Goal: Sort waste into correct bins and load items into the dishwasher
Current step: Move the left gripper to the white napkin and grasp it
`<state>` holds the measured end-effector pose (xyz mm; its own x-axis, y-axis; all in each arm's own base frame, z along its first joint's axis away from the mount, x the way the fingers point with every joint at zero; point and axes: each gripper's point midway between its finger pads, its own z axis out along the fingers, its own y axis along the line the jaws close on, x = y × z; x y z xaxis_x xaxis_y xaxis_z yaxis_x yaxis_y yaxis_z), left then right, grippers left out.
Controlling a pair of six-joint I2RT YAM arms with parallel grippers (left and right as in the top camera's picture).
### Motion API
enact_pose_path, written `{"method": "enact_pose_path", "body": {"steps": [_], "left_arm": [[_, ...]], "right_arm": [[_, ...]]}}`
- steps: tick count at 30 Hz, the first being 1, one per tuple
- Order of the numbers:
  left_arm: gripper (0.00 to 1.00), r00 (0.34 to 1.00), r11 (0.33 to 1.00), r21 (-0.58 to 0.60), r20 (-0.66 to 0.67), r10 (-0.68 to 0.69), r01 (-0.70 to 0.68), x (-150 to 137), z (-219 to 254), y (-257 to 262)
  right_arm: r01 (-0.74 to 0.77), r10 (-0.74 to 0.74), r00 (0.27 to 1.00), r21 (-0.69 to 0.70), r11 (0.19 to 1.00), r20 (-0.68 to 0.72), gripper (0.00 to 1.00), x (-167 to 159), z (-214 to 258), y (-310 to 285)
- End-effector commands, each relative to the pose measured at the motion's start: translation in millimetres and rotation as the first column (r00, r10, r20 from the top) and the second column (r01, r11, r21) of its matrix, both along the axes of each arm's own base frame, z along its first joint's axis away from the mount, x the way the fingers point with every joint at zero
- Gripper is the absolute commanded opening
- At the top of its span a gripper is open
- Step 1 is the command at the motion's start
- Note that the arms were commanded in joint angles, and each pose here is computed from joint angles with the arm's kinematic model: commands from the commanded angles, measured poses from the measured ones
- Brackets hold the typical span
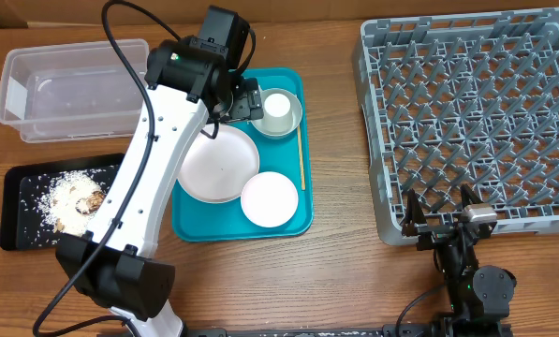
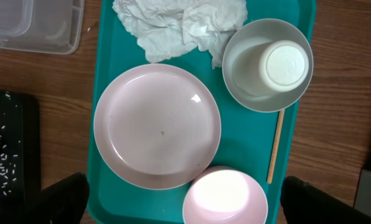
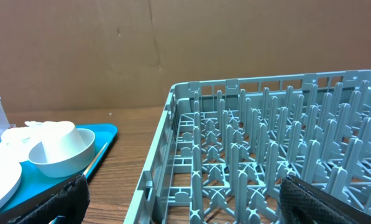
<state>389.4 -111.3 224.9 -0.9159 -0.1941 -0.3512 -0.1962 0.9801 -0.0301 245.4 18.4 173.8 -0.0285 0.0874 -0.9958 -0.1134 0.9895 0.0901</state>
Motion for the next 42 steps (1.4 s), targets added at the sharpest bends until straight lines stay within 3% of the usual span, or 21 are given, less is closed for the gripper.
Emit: {"method": "enact_pose_path", "body": {"steps": [1,9,13,19,28,34,42], "left_arm": [[1.00,0.999,1.000,-0.001,0.033,0.020,-0.020,3,8,1],[1.00,0.996,0.997,-0.072,0.091,0.002,0.004,17,15,-13],[1.00,0.962,0.979,-0.130,0.244,-0.123,0.158,49,35,-36],[1.00,0.918,1.000,-0.012,0.396,0.001,0.004,102,43,7],[1.00,0.963,0.997,0.046,0.264,0.046,-0.060,144,-57,29],[1.00,0.969,0.999,0.024,0.245,0.039,-0.046,162,-96,21],[0.97,0.991,1.000,-0.017,0.133,0.016,-0.013,158,-152,8]], "right_arm": [[0.011,-0.011,1.000,-0.007,1.000,0.005,1.00,0,-2,-2],[0.011,-0.011,1.000,-0.007,1.000,0.005,1.00,0,-2,-2],[0.011,-0.011,1.000,-0.007,1.000,0.005,1.00,0,-2,-2],[0.011,-0.011,1.000,-0.007,1.000,0.005,1.00,0,-2,-2],[0.011,-0.011,1.000,-0.007,1.000,0.005,1.00,0,-2,-2],[0.011,-0.011,1.000,-0.007,1.000,0.005,1.00,0,-2,-2],[0.011,-0.011,1.000,-0.007,1.000,0.005,1.00,0,-2,-2]]}}
